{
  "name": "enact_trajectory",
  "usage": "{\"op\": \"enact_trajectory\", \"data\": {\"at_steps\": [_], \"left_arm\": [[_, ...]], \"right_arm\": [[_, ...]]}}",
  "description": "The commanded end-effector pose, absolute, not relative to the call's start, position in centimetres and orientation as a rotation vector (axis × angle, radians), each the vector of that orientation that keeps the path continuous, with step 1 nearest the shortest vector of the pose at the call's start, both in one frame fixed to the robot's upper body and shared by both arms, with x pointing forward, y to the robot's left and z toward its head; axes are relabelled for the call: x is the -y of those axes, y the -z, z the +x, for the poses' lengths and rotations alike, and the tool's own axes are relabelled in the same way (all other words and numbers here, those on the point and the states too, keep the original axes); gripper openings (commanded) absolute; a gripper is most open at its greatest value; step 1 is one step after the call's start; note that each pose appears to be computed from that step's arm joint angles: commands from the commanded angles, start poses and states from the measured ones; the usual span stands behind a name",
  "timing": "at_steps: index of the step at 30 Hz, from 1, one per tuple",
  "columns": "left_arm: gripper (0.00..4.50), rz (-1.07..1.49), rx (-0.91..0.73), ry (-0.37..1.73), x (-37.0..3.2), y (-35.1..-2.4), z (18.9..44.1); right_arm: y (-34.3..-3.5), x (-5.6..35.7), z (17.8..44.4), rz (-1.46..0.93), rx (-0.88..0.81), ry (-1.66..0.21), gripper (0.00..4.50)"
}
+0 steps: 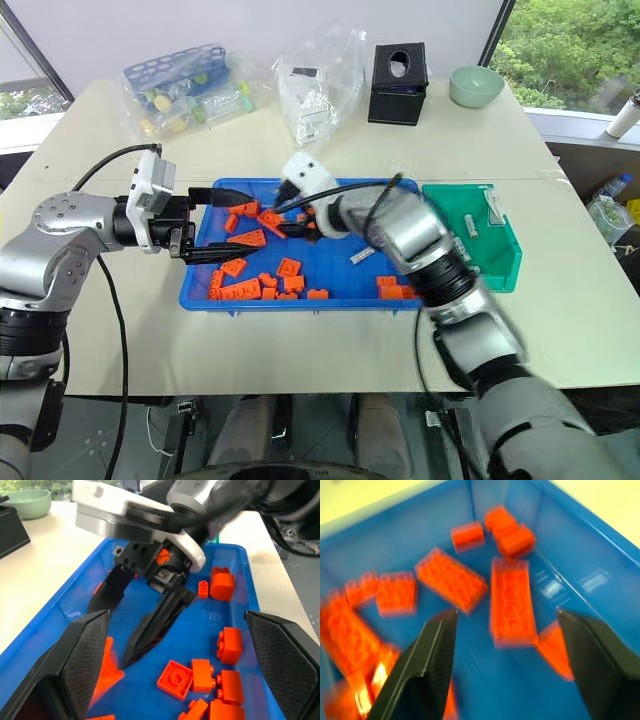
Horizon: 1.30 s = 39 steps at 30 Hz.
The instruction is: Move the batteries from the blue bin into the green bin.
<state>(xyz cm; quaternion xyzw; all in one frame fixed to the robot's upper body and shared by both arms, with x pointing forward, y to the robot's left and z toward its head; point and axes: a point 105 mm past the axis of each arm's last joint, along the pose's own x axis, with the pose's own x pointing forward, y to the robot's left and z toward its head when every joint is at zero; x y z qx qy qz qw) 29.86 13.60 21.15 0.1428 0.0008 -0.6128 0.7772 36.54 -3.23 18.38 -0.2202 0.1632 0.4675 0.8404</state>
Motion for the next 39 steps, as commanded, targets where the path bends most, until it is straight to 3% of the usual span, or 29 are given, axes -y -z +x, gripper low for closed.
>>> {"op": "enact_trajectory", "data": {"at_steps": [1, 7, 11, 22, 25, 28, 29, 30, 35, 39], "left_arm": [[4.5, 0.338, 0.039, 1.328, -13.4, -22.1, 29.8], [4.5, 0.338, 0.042, 1.325, -13.3, -22.0, 29.6], [4.5, 0.342, 0.046, 1.318, -13.4, -22.2, 29.5], [4.5, 0.356, 0.046, 1.31, -13.6, -22.5, 29.4], [4.5, 0.357, 0.045, 1.315, -13.5, -22.4, 29.3], [4.5, 0.356, 0.041, 1.327, -13.3, -22.3, 29.2], [4.5, 0.357, 0.039, 1.332, -13.3, -22.3, 29.2], [4.5, 0.357, 0.038, 1.336, -13.3, -22.3, 29.2], [4.5, 0.358, 0.039, 1.344, -13.2, -22.4, 29.3], [4.5, 0.353, 0.033, 1.35, -13.2, -22.2, 29.4]], "right_arm": [[-20.3, 5.7, 36.1, -0.662, -0.282, -1.158, 3.01], [-17.5, 9.5, 35.2, -0.873, -0.368, -1.351, 3.01], [-14.6, 10.5, 36.0, -0.972, -0.406, -1.347, 3.01], [-12.2, 10.8, 36.4, -1.0, -0.426, -1.372, 3.01], [-11.9, 11.2, 36.0, -0.987, -0.44, -1.392, 2.21], [-12.1, 11.2, 35.5, -0.953, -0.436, -1.402, 0.68], [-12.4, 11.1, 35.2, -0.927, -0.428, -1.404, 0.19], [-12.8, 10.9, 35.0, -0.896, -0.42, -1.403, 0.05], [-17.6, 9.6, 34.9, -0.692, -0.241, -1.264, 0.06], [-24.9, 11.9, 36.4, -0.415, -0.046, -0.897, 0.06]]}}
